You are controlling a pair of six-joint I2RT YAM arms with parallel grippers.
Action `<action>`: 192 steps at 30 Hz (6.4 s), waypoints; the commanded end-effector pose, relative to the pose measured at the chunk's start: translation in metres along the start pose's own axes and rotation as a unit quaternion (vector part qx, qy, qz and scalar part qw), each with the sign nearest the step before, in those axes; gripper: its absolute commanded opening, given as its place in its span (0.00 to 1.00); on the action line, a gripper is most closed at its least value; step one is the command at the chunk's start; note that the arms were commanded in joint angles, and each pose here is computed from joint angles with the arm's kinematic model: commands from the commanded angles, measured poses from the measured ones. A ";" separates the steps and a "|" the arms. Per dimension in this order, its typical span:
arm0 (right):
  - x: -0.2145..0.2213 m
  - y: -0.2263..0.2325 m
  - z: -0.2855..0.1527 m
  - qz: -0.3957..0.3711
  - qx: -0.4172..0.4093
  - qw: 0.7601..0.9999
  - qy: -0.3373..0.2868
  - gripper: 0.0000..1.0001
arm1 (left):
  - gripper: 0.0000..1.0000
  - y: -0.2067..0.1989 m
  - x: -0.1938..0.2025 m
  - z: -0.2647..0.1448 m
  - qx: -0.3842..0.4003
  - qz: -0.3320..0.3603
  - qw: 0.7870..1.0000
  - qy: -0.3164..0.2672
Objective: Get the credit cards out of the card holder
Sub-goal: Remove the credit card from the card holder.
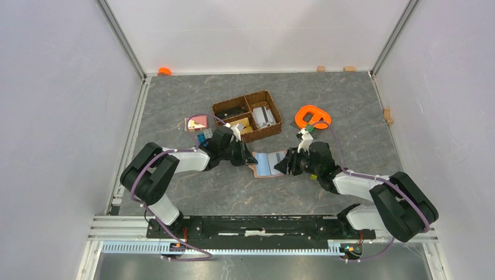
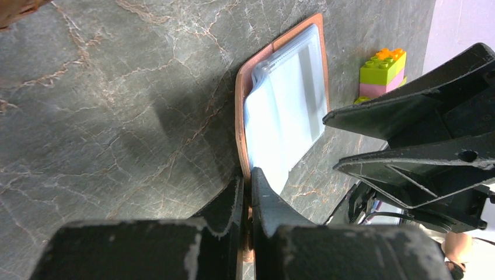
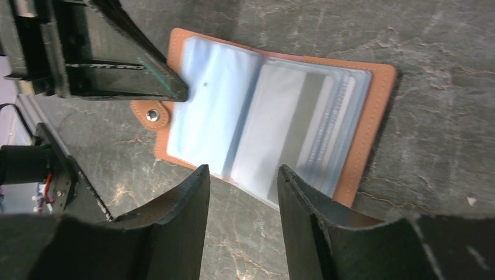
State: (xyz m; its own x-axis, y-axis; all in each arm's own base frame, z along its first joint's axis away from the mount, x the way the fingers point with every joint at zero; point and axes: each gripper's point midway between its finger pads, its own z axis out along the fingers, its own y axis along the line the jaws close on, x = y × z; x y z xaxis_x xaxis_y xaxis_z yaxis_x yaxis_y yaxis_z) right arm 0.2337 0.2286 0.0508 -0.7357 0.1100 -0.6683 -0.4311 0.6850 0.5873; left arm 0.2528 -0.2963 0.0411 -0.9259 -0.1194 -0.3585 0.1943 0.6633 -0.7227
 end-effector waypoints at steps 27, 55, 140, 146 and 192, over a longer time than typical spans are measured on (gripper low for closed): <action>-0.003 0.007 0.004 0.001 -0.018 1.000 0.006 0.47 | 0.02 -0.008 -0.012 0.000 0.003 0.031 0.999 -0.015; -0.012 0.040 -0.003 -0.022 -0.102 0.994 -0.020 0.43 | 0.02 -0.008 -0.010 0.002 0.003 0.031 0.999 -0.010; -0.012 0.038 0.017 -0.083 -0.056 0.995 -0.001 0.67 | 0.05 -0.044 -0.006 -0.005 0.073 0.058 0.995 -0.017; -0.014 0.037 0.015 -0.083 -0.051 0.995 -0.008 0.50 | 0.05 -0.042 -0.006 -0.005 0.070 0.057 0.996 -0.017; -0.009 0.009 0.017 -0.084 0.021 0.996 0.011 0.62 | 0.35 -0.040 -0.003 0.008 0.084 0.039 0.996 -0.004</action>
State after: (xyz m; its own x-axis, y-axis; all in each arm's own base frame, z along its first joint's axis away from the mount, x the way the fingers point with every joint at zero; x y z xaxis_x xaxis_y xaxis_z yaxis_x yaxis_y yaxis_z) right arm 0.2344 0.2397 0.0401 -0.7046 -0.0364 -0.7087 -0.4998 0.7344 0.4592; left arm 0.2482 -0.3169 0.0611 -0.9034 -0.0920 -0.4187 0.2934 0.5794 -0.7604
